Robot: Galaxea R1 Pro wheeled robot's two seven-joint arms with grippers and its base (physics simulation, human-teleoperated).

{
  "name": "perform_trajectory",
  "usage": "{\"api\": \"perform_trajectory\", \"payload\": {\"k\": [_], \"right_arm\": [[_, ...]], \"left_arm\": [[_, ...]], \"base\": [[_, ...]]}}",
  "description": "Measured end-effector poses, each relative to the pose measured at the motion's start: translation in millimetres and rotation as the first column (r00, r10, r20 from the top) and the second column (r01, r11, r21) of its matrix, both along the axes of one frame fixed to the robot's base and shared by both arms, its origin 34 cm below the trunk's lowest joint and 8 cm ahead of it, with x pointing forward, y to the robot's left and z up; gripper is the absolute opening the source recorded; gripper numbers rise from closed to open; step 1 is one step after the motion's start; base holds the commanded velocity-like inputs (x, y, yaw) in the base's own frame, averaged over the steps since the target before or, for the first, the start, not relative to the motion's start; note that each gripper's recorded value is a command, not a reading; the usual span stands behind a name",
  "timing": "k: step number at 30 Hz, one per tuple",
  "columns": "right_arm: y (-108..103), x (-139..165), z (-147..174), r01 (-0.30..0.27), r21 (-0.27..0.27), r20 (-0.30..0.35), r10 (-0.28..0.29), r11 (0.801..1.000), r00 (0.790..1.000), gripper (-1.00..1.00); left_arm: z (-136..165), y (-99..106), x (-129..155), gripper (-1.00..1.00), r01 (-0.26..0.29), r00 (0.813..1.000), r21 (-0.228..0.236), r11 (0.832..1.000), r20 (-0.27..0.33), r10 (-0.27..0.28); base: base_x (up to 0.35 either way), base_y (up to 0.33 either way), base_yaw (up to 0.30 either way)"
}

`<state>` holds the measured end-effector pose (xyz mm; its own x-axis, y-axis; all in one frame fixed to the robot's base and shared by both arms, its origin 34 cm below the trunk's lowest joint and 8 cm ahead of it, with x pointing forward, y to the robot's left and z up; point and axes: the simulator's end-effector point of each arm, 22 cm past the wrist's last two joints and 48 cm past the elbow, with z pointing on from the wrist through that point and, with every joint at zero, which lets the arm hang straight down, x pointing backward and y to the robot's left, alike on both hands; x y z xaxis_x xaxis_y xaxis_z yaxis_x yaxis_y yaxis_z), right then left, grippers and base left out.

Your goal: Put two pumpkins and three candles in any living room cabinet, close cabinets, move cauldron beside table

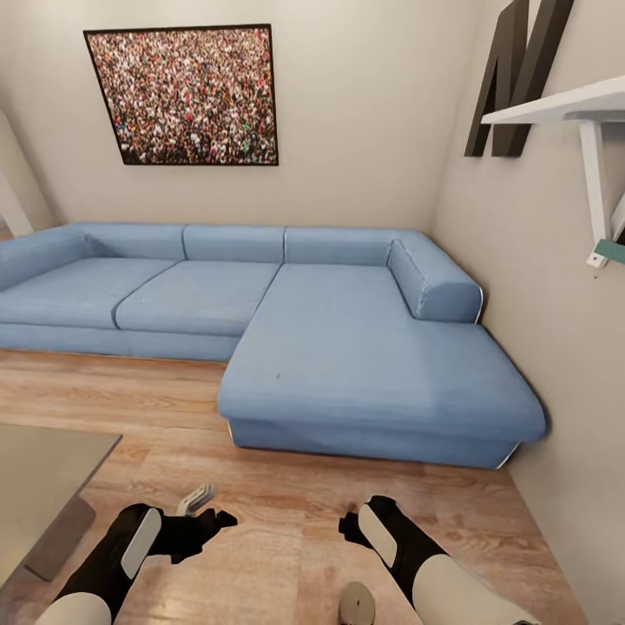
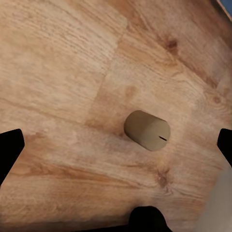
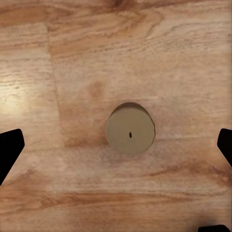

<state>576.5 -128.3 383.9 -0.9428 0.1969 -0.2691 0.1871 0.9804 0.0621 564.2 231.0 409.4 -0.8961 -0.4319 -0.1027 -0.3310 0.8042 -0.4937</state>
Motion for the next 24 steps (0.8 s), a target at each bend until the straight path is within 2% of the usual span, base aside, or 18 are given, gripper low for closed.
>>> {"api": "perform_trajectory", "payload": {"k": [8,15,24], "right_arm": [[-1,-3,-17,-0.001,-0.004,0.005,0.001,1.0,1.0,1.0],[-4,4,-29,0.024,-0.012,0.06,-0.024,1.0,0.998,1.0],[-4,1,-49,0.03,-0.013,0.067,-0.029,0.999,0.997,1.0]], "left_arm": [[-17,0,-3,1.0,0.0,1.0,0.001,1.0,0.001,0.0],[-32,0,-7,1.0,0.0,1.0,0.002,1.0,0.002,0.0],[-52,1,-11,1.0,0.0,1.0,0.004,1.0,0.002,0.0]], "base": [[0.0,0.0,0.0],[0.0,0.0,0.0],[0.0,0.0,0.0]]}}
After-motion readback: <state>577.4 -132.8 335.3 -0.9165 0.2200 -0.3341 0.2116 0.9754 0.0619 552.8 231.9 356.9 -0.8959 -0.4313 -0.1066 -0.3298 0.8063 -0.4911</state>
